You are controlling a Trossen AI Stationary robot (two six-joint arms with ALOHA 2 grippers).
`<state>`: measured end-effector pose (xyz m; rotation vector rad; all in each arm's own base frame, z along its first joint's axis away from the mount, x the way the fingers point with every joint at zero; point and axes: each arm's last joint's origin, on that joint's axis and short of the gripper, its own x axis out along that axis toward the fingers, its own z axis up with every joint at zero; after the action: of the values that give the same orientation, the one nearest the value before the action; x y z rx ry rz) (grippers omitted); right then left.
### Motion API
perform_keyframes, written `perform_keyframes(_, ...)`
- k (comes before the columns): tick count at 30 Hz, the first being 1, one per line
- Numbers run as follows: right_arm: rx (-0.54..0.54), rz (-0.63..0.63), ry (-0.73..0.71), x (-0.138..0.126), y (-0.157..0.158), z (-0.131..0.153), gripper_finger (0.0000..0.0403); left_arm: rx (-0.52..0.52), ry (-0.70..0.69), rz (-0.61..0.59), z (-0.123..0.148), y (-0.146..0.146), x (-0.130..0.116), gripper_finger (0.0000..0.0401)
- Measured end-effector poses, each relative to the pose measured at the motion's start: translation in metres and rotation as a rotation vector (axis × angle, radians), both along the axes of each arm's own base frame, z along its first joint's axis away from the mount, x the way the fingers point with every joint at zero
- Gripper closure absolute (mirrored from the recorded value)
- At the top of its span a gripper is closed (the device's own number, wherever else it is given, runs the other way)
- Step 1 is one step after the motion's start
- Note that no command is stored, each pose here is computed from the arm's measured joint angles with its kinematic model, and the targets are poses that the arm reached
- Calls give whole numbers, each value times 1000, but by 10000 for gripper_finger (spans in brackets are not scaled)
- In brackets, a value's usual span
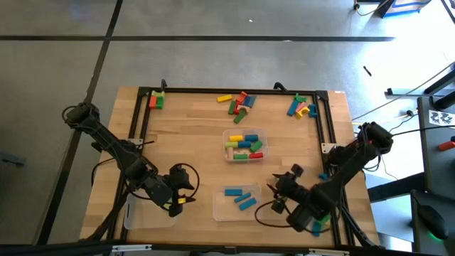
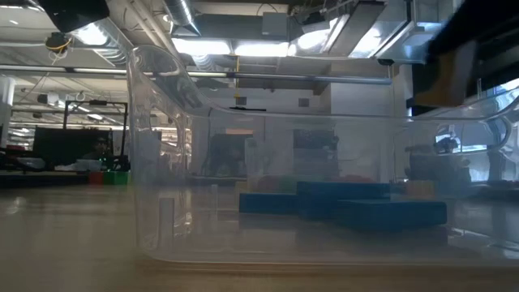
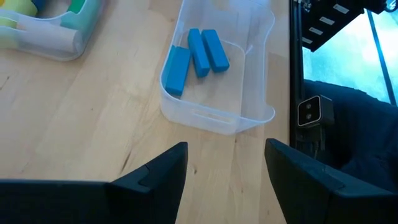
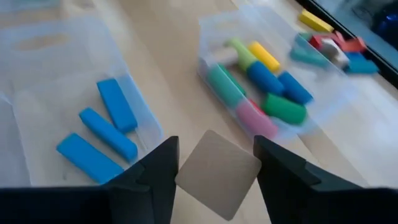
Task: Sort blocks by size
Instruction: Put the brown arch block into the bottom left transparent bin
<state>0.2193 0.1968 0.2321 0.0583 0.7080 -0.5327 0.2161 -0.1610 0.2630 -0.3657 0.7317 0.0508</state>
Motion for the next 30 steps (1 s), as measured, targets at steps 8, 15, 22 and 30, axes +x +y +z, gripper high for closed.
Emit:
perform_keyframes(8, -17, 183, -87, 49, -8, 12, 224, 33, -23, 28, 0, 1, 0, 191)
perform_keyframes(15, 0, 380, -218, 96, -14, 15, 224, 136, -74, 68, 2, 7, 4, 191)
perform_keyframes(22, 42, 527, -371, 139, -26, 2, 221, 184, -122, 49, 6, 12, 12, 191)
perform_keyframes(30, 90, 612, -549, 177, -43, -24, 222, 228, -160, 33, 10, 18, 20, 191)
